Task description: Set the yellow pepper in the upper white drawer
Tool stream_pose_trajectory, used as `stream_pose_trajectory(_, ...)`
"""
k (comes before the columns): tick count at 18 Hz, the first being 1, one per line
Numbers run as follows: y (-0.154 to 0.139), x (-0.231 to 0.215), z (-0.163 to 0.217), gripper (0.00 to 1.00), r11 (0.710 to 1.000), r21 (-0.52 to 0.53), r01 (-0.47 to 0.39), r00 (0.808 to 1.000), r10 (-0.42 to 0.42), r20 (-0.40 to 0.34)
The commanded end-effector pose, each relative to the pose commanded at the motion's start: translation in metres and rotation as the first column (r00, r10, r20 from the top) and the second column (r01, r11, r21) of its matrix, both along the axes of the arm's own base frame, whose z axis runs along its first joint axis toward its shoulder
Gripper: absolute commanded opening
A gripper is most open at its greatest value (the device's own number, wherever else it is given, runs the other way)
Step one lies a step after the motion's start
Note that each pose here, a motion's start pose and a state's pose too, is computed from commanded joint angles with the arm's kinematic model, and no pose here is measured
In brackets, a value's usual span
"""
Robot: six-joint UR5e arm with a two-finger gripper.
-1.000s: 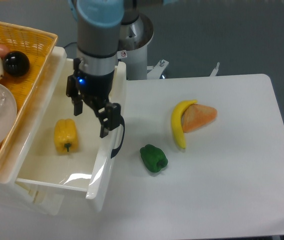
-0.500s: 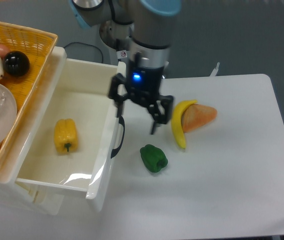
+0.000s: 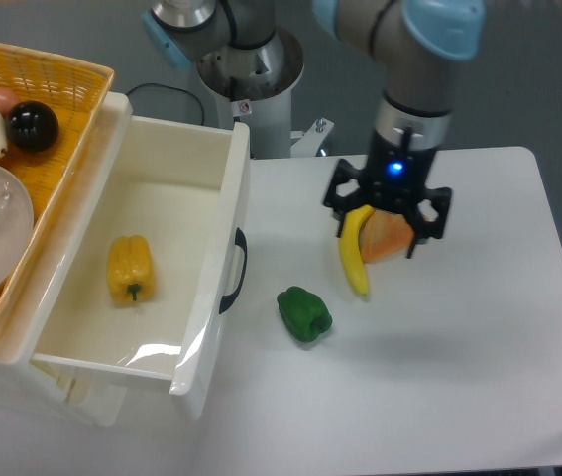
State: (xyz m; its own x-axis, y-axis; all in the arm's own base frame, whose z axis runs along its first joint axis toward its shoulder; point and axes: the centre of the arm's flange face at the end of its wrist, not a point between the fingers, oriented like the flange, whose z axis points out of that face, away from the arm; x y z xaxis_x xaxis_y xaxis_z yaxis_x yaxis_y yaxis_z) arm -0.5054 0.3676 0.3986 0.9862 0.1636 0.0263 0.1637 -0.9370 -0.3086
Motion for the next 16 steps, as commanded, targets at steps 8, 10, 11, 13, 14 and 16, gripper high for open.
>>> stream_pose_trajectory(8,-0.016,-0.042,-0.079,1.0,0.913,-0.342,0.224,0.967,-0.252,-0.04)
stream_pose_trajectory(10,-0.012,-0.051,-0.09,1.0,0.884,-0.363,0.294,0.945,-0.325,-0.026)
stream_pose_trajectory(11,-0.012,-0.057,-0.096,1.0,0.879,-0.364,0.308,0.941,-0.337,-0.019)
stream_pose_trajectory(13,-0.009,-0.068,-0.108,1.0,0.871,-0.364,0.331,0.934,-0.357,-0.007)
stream_pose_trajectory(14,-0.006,-0.072,-0.115,1.0,0.867,-0.364,0.339,0.931,-0.364,0.0)
stream_pose_trajectory(16,-0.004,-0.072,-0.121,1.0,0.865,-0.362,0.347,0.929,-0.369,0.009)
